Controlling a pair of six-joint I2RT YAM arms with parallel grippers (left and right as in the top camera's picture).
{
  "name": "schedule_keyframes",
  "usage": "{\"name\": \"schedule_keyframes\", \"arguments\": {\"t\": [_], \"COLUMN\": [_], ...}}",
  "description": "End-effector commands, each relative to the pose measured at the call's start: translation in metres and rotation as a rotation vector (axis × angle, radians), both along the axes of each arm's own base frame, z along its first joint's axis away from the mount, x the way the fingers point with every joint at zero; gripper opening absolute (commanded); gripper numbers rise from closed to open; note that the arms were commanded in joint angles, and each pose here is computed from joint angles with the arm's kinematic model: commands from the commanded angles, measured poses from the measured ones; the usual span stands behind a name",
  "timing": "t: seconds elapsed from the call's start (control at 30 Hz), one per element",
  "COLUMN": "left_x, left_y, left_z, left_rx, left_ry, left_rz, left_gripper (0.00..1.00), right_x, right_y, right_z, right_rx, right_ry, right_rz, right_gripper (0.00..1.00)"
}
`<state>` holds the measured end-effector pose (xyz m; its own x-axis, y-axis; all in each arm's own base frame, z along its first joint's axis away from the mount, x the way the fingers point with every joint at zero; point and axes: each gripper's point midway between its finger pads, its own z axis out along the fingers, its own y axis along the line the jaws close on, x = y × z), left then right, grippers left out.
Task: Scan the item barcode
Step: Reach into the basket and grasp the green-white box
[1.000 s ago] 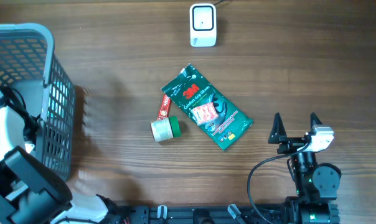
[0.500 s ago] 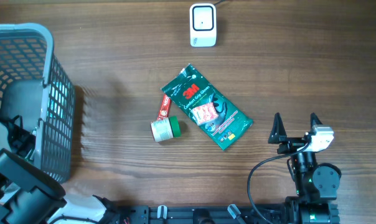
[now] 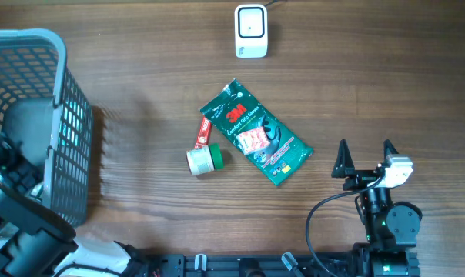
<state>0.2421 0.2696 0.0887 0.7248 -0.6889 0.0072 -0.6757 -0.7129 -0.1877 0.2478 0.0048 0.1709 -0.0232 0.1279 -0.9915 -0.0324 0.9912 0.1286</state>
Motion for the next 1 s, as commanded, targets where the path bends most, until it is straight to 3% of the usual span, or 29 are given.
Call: {"name": "schedule_keyframes", "arguments": {"t": [0.0, 0.17, 0.23, 0.43, 0.53, 0.63, 0.67, 0.83, 0.97], "left_x": [-0.002, -0.017, -0.020, -0.033, -0.046, -0.054, -0.050, 0.002, 0.051], "left_y": [0.001, -0.014, -0.023, -0.041, -0.040, -0.044, -0.048, -0.052, -0.040], "left_z": [0.006, -0.012, -0.021, -0.057, -0.079, -0.084, -0.085, -0.064, 0.014], "left_rx": [0.008, -0.021, -0.039, -0.100, -0.093, -0.103, -0.123, -0.195, -0.138], "left_ry": [0.021, 0.157, 0.205, 0.312, 0.373, 0.402, 0.378, 0.133, -0.089], "left_rz": [-0.050, -0.079, -0.102, -0.132, -0.132, -0.134, -0.135, -0.263, -0.383], "left_gripper": [1.00, 0.95, 0.87, 0.91, 0.88, 0.46, 0.37, 0.09, 0.04], "right_x": [0.000, 0.000, 0.000, 0.000, 0.000, 0.000, 0.000, 0.000, 0.000], "right_y": [0.000, 0.000, 0.000, 0.000, 0.000, 0.000, 0.000, 0.000, 0.000], "right_z": [0.000, 0.000, 0.000, 0.000, 0.000, 0.000, 0.000, 0.000, 0.000], "right_rx": [0.004, 0.004, 0.005, 0.004, 0.004, 0.004, 0.004, 0.004, 0.004], "right_ry": [-0.002, -0.002, -0.002, -0.002, -0.002, -0.002, -0.002, -0.002, -0.002], "right_rz": [0.000, 0.000, 0.000, 0.000, 0.000, 0.000, 0.000, 0.000, 0.000], "right_gripper": [1.00, 1.00, 1.00, 1.00, 1.00, 1.00, 1.00, 1.00, 1.00]}}
